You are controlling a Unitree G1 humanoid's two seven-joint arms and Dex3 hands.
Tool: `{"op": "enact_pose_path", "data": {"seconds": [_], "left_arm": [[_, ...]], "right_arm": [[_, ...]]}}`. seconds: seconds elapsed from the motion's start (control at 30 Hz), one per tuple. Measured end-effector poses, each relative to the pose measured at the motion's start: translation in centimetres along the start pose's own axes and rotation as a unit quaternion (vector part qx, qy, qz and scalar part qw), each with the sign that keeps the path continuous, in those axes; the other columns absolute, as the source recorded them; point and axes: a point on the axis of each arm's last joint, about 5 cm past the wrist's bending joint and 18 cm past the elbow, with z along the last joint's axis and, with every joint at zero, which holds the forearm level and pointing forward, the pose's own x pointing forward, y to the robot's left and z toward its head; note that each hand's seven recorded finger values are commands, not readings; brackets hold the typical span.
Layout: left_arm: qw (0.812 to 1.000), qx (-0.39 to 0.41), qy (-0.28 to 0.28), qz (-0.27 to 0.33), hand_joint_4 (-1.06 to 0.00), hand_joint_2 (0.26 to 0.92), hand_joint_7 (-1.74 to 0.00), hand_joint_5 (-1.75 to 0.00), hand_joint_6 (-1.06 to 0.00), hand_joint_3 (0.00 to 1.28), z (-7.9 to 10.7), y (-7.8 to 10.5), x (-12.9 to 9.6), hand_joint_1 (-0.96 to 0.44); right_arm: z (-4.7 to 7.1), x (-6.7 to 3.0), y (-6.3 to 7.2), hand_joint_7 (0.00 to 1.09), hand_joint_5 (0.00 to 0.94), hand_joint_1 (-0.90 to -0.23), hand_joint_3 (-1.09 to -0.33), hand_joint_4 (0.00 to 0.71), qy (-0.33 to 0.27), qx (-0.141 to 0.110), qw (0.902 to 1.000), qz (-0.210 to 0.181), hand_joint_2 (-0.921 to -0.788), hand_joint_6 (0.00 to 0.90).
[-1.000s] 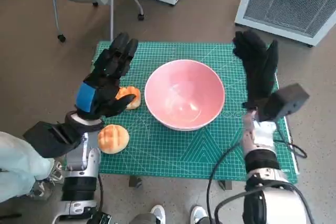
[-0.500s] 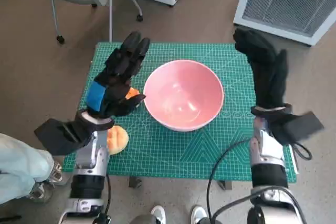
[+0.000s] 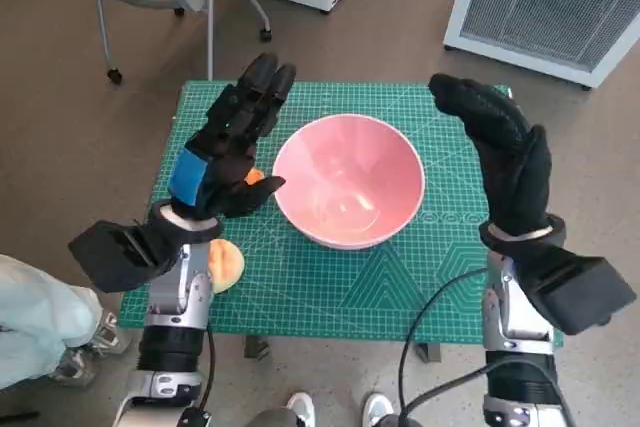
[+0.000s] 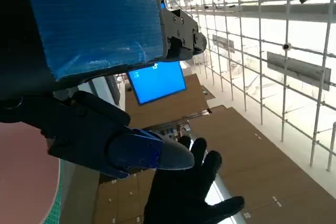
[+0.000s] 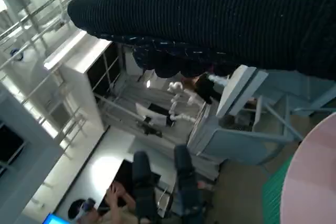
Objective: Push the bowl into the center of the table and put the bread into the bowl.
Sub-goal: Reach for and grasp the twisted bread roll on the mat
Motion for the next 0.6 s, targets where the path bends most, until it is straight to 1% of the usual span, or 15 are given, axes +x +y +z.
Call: {"op": "enact_pose_path", "data": {"seconds": [0.17, 0.3, 0.37, 0.47, 0.57, 0.6], "left_arm": [[1.000, 0.005, 0.000, -0.007, -0.12, 0.921, 0.00, 0.00, -0.22, 0.20, 0.2, 0.3, 0.0, -0.62], [1.000, 0.024, 0.000, -0.014, -0.07, 0.921, 0.00, 0.00, -0.21, 0.19, 0.6, 0.9, -0.2, -0.62], [0.999, 0.048, 0.001, -0.019, -0.04, 0.921, 0.00, 0.00, -0.19, 0.19, 1.0, 1.6, -0.3, -0.62], [0.994, 0.103, 0.013, -0.035, -0.01, 0.921, 0.00, 0.00, -0.15, 0.14, 2.0, 3.0, -0.4, -0.62], [0.982, 0.177, 0.036, -0.057, 0.00, 0.910, 0.00, 0.00, -0.12, 0.08, 3.4, 4.8, -0.4, -0.60], [0.976, 0.201, 0.045, -0.065, 0.00, 0.897, 0.00, 0.00, -0.12, 0.06, 3.8, 5.4, -0.4, -0.58]], "right_arm": [[0.1, -0.11, 0.0, 0.52, 0.000, -0.753, -0.760, 0.145, -0.001, -0.002, 1.0000, 0.002, -0.921, 0.031], [0.1, -0.24, 0.0, 0.54, 0.000, -0.756, -0.760, 0.145, 0.003, -0.001, 1.0000, 0.003, -0.921, 0.021], [0.1, -0.28, 0.1, 0.54, 0.000, -0.757, -0.760, 0.145, 0.004, -0.001, 1.0000, 0.004, -0.921, 0.014], [0.2, -0.33, 0.1, 0.54, 0.000, -0.756, -0.759, 0.145, 0.003, -0.001, 1.0000, 0.006, -0.921, 0.004], [0.2, -0.29, 0.2, 0.54, 0.001, -0.756, -0.757, 0.146, 0.002, -0.002, 1.0000, 0.009, -0.921, 0.001], [0.2, -0.28, 0.2, 0.53, 0.001, -0.757, -0.756, 0.146, 0.002, -0.002, 0.9999, 0.010, -0.921, 0.000]]}}
